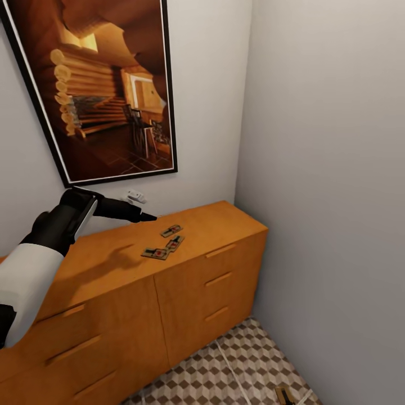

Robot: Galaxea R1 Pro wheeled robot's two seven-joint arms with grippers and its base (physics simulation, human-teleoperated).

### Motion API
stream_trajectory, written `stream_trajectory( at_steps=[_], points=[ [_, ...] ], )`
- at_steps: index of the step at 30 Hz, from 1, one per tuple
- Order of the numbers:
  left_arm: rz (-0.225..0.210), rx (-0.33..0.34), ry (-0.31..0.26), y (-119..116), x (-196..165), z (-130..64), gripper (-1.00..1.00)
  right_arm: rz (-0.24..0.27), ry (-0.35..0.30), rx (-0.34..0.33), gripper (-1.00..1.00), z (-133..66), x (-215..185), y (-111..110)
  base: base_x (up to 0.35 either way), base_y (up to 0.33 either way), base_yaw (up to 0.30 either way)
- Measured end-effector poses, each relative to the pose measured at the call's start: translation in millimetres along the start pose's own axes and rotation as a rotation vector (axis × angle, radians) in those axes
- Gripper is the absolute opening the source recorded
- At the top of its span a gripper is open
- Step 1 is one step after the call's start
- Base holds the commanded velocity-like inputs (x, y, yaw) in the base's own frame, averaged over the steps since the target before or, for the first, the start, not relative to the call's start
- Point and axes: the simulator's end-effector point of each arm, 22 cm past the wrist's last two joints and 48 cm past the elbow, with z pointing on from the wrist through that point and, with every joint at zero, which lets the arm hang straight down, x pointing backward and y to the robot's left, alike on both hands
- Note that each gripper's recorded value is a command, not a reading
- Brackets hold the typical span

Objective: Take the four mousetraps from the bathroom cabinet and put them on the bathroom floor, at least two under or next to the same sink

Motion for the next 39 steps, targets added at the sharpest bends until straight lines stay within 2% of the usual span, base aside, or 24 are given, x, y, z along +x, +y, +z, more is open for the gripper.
stream_trajectory(
  at_steps=[8,36,39],
  points=[
    [0.000,0.000,0.000,0,0,0.3,1.00,0.000,0.000,0.000,-1.00,0.1,0,0,0.159,0.000,0.000],
    [-0.015,-0.002,0.013,3,6,2.5,1.00,-0.001,0.000,-0.001,-1.00,0.2,0,0,0.003,0.012,0.000],
    [-0.006,-0.025,0.030,8,9,1.6,1.00,-0.001,0.000,0.000,-1.00,0.2,0,0,0.000,0.000,0.000]
  ],
)
